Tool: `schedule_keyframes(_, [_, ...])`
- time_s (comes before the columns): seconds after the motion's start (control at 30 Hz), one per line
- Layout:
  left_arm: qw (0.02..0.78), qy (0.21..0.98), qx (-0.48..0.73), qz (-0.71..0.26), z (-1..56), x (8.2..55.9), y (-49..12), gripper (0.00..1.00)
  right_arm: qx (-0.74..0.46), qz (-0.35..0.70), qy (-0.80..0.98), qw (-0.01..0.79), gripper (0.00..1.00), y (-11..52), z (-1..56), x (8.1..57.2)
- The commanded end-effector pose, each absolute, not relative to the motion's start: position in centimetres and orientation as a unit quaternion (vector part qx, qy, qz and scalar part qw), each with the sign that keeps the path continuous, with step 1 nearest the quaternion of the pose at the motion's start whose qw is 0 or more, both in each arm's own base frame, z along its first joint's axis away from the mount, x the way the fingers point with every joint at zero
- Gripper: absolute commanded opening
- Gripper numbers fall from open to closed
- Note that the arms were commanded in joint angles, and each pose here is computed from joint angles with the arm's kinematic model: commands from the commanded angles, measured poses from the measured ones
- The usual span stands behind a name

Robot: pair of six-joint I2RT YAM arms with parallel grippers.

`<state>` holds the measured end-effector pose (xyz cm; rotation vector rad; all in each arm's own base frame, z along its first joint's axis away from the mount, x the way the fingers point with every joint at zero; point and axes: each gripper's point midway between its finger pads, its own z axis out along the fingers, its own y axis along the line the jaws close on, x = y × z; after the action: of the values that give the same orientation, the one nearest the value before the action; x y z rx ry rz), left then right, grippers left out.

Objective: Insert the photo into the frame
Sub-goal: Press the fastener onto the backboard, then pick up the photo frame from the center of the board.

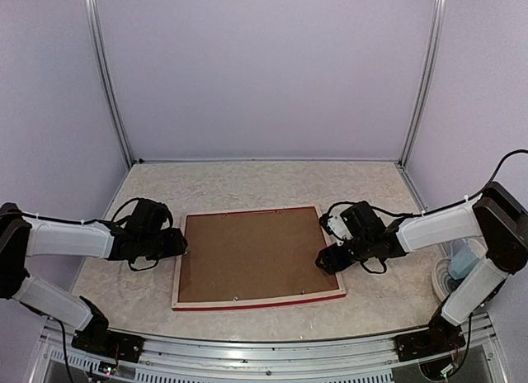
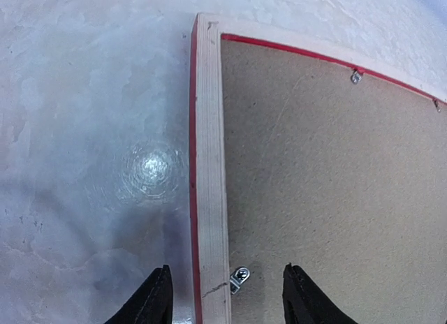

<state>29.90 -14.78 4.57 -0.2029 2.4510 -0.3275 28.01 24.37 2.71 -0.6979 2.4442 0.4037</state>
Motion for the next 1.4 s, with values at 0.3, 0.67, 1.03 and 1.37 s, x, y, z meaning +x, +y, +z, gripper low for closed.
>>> schedule_keyframes(0.3, [0.411, 0.893, -0.085, -0.162, 12.2, 30.9, -15.6, 0.77, -0.226, 0.121, 0.902, 0.347, 0.85, 22.1, 4.9, 28.8])
schedule_keyframes(0.67, [0.441, 0.878, -0.085, -0.167, 14.6, 29.7, -15.1, 0.96, -0.217, 0.12, 0.899, 0.361, 0.88, 21.9, 5.4, 29.0])
schedule_keyframes(1.03, [0.47, 0.863, -0.111, -0.148, 16.4, 29.2, -13.2, 0.99, -0.211, 0.12, 0.895, 0.373, 0.88, 21.6, 5.9, 29.1])
schedule_keyframes(1.37, [0.486, 0.855, -0.082, -0.162, 16.8, 28.5, -13.5, 0.99, -0.21, 0.115, 0.896, 0.375, 0.88, 21.4, 5.8, 29.1])
